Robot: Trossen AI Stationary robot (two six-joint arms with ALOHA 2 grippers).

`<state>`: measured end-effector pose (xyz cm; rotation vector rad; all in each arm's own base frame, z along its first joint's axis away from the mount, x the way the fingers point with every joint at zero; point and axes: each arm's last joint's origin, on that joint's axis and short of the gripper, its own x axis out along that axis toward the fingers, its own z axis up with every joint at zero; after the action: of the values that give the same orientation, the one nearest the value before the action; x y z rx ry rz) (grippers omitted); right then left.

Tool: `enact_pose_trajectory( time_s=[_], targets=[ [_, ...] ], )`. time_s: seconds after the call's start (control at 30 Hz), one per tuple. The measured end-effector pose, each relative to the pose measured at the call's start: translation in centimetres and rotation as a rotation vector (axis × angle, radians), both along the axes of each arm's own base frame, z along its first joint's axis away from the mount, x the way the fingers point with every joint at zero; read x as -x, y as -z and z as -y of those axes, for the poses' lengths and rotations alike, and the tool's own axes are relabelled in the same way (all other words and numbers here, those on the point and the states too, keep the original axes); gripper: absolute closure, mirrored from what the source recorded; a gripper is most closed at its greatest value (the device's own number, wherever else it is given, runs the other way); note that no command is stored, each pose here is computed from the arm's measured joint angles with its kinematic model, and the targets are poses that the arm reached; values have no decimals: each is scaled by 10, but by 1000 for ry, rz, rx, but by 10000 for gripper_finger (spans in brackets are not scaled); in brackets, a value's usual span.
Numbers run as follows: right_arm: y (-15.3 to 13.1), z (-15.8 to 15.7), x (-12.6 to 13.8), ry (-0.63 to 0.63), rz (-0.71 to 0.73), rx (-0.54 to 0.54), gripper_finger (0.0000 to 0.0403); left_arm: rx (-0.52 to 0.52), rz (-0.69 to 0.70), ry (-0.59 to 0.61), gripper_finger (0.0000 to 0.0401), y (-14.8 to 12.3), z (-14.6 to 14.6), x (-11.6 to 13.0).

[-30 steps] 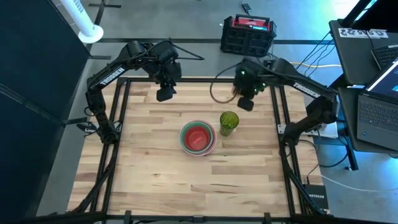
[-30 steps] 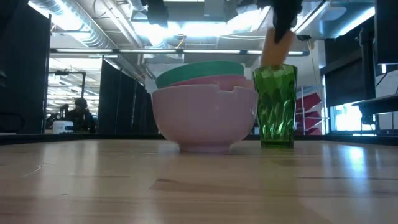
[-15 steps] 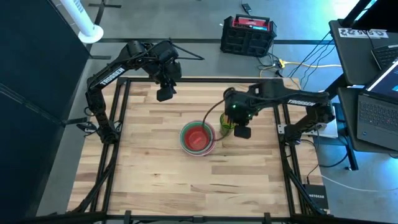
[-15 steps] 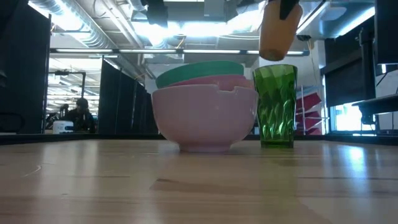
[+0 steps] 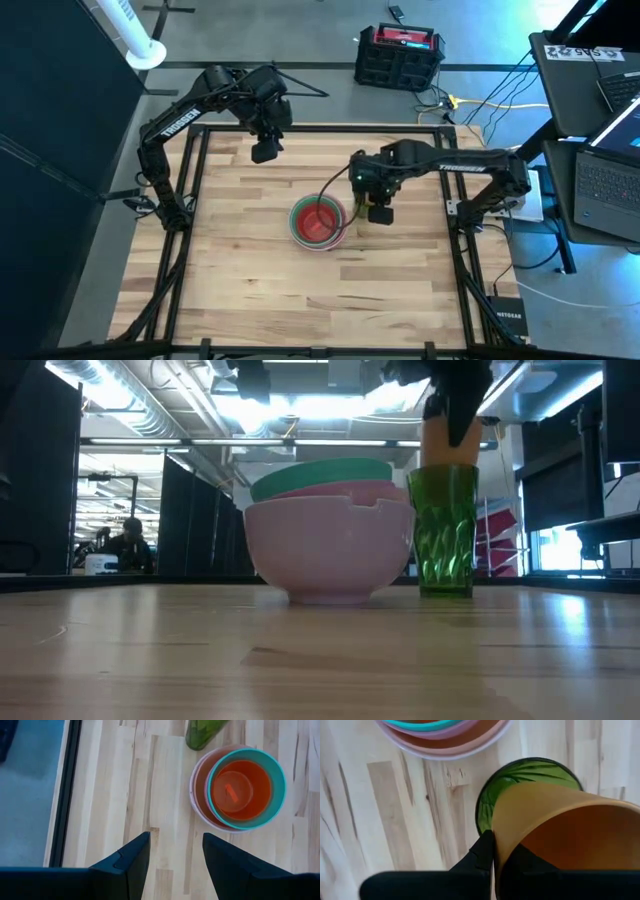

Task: Nest bowls inside each other
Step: Stack the yellow cup on top of the green cup

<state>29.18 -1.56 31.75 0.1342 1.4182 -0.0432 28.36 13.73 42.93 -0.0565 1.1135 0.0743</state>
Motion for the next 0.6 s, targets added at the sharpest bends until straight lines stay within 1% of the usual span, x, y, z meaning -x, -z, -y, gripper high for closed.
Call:
enact_pose_trajectory(
  time_s=[0.4, 0.6],
  targets=[
    [44, 6, -1, 28, -25, -63, 403, -3, 0, 8, 235, 0, 1, 0],
    [44, 4, -1, 27, -27, -109, 403, -3, -1, 10, 235, 0, 1, 0]
  ],
)
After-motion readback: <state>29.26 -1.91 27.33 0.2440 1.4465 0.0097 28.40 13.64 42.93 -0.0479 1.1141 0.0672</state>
